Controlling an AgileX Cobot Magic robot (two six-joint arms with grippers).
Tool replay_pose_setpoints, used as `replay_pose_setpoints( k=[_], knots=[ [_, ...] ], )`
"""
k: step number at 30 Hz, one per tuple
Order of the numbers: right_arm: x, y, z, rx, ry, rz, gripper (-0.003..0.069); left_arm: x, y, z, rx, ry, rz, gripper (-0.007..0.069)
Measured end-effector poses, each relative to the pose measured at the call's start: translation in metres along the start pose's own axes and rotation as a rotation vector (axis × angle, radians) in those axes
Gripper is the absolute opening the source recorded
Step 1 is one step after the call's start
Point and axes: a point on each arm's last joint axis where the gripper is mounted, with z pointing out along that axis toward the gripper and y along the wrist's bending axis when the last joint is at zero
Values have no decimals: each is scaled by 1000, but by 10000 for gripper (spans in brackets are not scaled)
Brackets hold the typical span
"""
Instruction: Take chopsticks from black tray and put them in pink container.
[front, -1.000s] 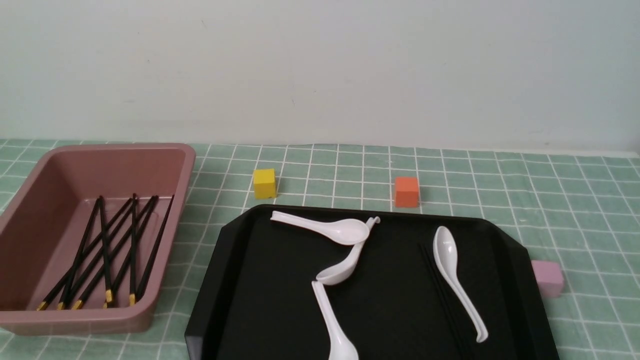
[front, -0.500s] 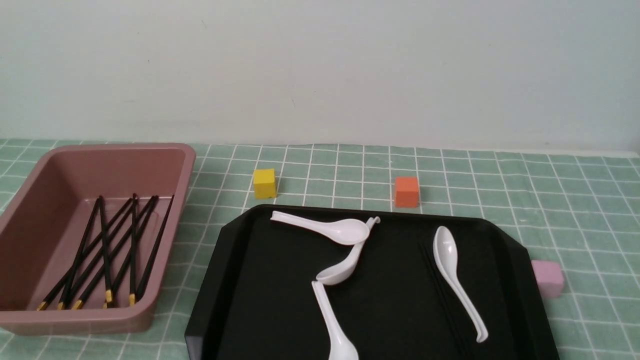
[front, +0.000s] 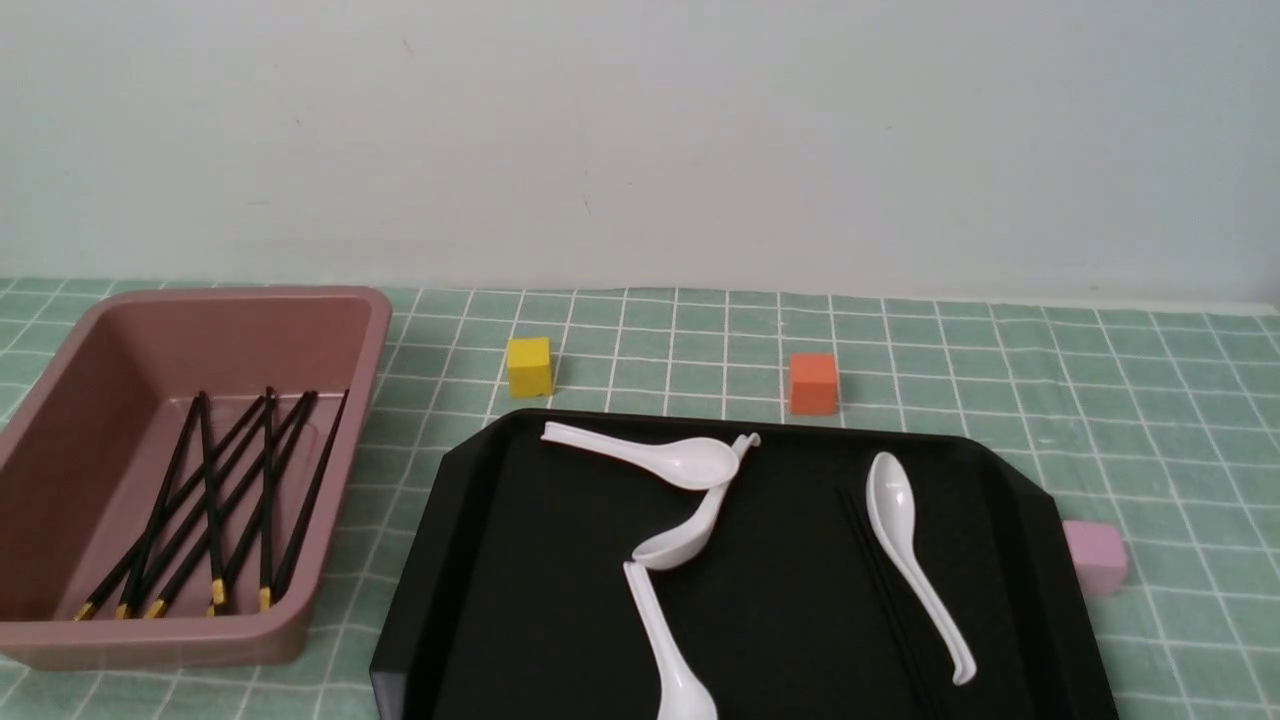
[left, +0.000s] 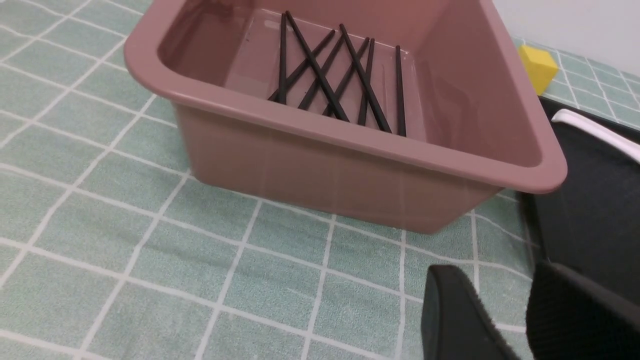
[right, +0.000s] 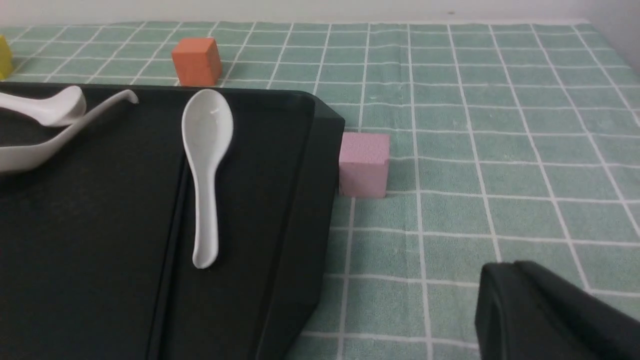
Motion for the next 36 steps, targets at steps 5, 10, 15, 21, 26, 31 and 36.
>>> replay_pose_setpoints(
  k=[5,10,15,21,26,31,36],
  knots=[
    [0,0,0,0,2,0,31,0,0,0,0,0,0,239],
    [0,0,0,0,2,0,33,0,0,0,0,0,0,239],
    [0,0,0,0,2,0,33,0,0,0,0,0,0,239],
    [0,0,0,0,2,0,39,0,0,0,0,0,0,239],
    [0,0,0,0,2,0,46,0,0,0,0,0,0,239],
    [0,0,0,0,2,0,53,0,0,0,0,0,0,239],
    [0,0,0,0,2,0,57,0,0,0,0,0,0,239]
  ],
)
